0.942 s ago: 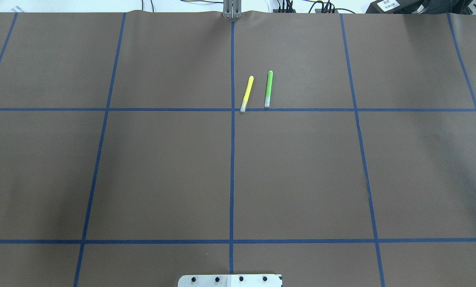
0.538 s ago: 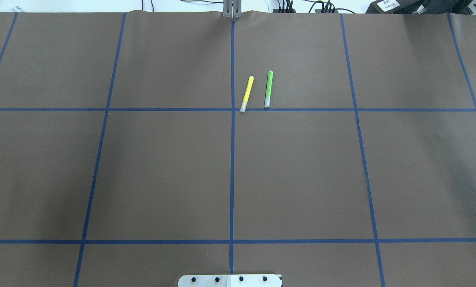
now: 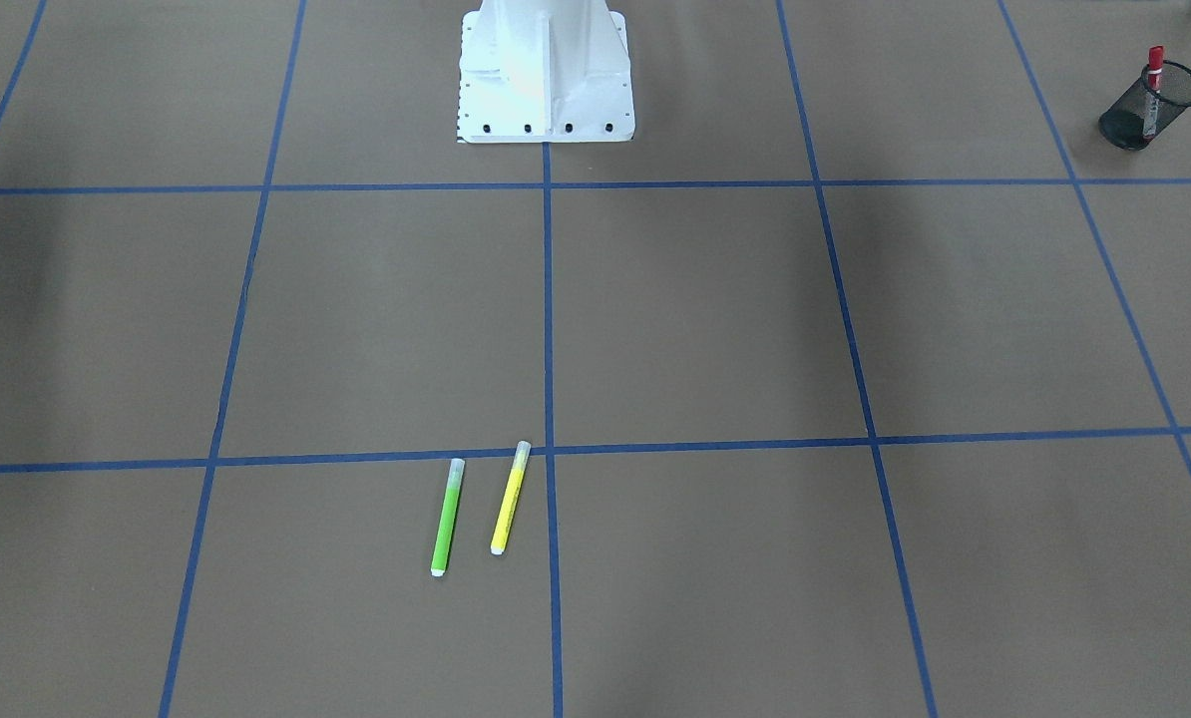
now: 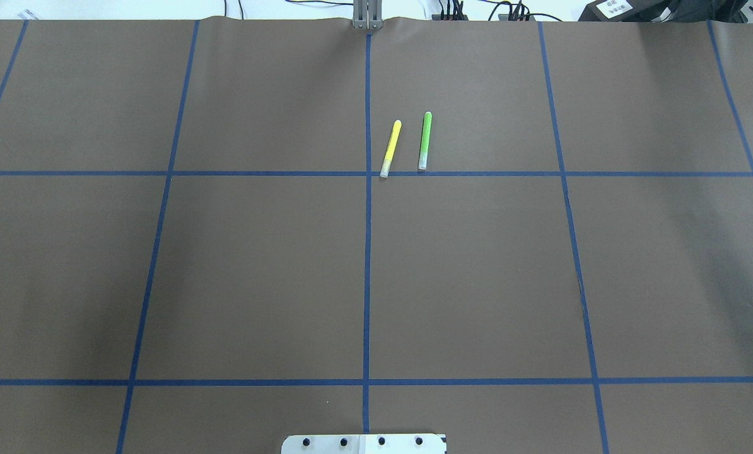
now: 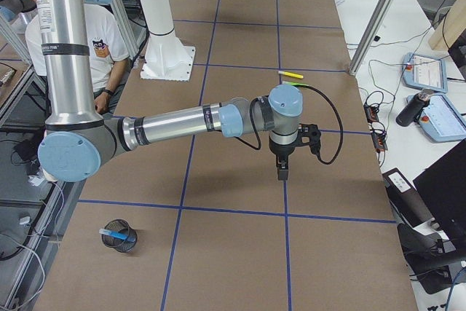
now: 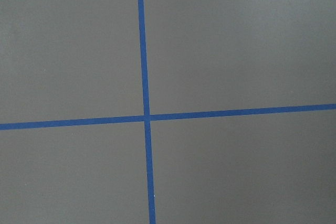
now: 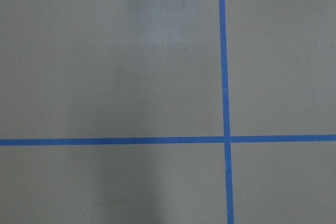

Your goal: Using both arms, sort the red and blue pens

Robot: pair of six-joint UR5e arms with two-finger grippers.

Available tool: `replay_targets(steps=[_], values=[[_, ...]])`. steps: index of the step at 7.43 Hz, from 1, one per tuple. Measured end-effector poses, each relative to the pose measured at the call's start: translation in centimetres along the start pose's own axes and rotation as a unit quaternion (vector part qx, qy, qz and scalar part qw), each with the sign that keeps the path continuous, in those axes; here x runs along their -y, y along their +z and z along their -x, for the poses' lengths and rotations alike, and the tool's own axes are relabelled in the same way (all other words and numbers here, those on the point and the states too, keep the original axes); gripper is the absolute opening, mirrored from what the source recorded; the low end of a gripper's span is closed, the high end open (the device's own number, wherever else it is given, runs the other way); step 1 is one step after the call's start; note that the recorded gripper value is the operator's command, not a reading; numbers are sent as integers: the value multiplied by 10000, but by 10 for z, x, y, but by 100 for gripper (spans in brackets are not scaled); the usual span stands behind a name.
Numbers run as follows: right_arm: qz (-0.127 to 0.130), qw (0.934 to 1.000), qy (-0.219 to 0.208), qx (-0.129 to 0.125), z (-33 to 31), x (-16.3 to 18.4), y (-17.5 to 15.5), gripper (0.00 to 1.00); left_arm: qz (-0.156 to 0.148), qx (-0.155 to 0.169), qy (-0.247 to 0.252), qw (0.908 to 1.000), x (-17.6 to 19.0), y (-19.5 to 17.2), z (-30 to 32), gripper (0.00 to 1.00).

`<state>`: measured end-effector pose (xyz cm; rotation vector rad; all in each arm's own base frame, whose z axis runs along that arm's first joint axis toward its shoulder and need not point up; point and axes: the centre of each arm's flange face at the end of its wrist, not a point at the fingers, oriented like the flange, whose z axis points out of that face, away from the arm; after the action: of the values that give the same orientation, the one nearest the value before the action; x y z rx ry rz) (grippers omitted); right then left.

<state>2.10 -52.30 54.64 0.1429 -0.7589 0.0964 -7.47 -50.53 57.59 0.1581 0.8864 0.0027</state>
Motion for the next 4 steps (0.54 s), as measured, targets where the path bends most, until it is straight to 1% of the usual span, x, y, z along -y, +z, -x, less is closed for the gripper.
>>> replay_targets(steps=[2, 4], values=[[8, 10000, 64, 4, -8, -9, 5, 100, 7, 2, 5, 10000, 0, 1, 0, 100], [-75, 10000, -12, 14, -2, -10, -2, 100, 30, 18, 11, 10000, -2, 3, 3, 100]])
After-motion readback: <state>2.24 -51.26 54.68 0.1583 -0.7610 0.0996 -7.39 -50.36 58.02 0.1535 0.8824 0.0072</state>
